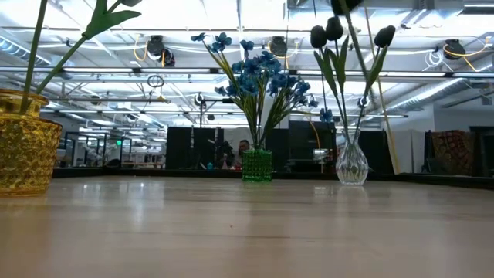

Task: Sort flowers into vase by color
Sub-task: Put the white tulip into the yellow vase

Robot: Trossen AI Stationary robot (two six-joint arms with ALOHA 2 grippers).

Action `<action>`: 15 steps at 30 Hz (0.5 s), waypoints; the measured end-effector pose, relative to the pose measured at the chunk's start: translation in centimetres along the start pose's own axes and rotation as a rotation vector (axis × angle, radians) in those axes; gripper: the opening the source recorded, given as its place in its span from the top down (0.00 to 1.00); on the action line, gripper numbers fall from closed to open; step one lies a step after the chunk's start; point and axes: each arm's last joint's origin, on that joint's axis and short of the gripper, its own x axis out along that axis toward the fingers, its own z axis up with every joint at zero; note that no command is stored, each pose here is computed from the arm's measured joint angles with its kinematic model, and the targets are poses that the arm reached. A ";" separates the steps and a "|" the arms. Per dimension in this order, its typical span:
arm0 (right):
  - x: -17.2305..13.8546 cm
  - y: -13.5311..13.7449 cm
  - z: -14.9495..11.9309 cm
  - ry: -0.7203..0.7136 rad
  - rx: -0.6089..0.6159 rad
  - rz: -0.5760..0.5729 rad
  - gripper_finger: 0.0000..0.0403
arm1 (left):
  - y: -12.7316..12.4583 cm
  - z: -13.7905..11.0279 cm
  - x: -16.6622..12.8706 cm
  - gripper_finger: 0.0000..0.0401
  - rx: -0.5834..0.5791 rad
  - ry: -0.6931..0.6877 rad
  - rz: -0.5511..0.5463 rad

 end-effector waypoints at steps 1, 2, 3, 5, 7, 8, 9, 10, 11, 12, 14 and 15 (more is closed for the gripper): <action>0.0 0.4 0.5 -0.054 -0.023 0.016 1.00 | -0.2 0.1 0.2 0.62 -0.002 -0.015 0.001; -0.1 0.7 1.0 -0.109 -0.039 0.029 1.00 | -0.4 0.2 0.4 0.62 0.000 -0.032 0.004; 0.0 0.9 1.5 -0.167 -0.043 0.038 1.00 | -0.6 0.4 0.6 0.62 0.006 -0.049 0.008; -0.1 1.1 2.3 -0.258 -0.039 0.046 0.99 | -1.0 0.7 1.0 0.62 0.002 -0.095 0.021; -0.3 1.2 3.0 -0.341 -0.031 0.042 0.99 | -1.5 1.0 1.5 0.62 -0.001 -0.137 0.033; -0.3 1.2 3.3 -0.374 -0.025 0.028 0.99 | -1.8 1.0 1.8 0.62 0.006 -0.147 0.038; -0.4 1.2 3.5 -0.396 -0.020 0.009 0.99 | -2.2 1.0 2.2 0.62 0.022 -0.149 0.039; -0.4 1.3 3.6 -0.407 -0.018 0.001 0.99 | -2.7 1.1 2.6 0.62 0.037 -0.140 0.036; -0.4 1.3 3.6 -0.415 -0.017 -0.008 0.99 | -3.2 1.0 3.1 0.62 0.054 -0.127 0.031; -0.5 1.4 3.7 -0.425 -0.022 -0.014 0.99 | -3.7 1.0 3.6 0.62 0.064 -0.118 0.028; -0.6 1.4 3.9 -0.447 -0.032 -0.015 0.99 | -4.8 1.1 4.5 0.62 0.079 -0.111 0.010; -0.6 1.4 4.0 -0.463 -0.037 -0.016 0.99 | -5.3 1.3 5.0 0.62 0.088 -0.111 -0.011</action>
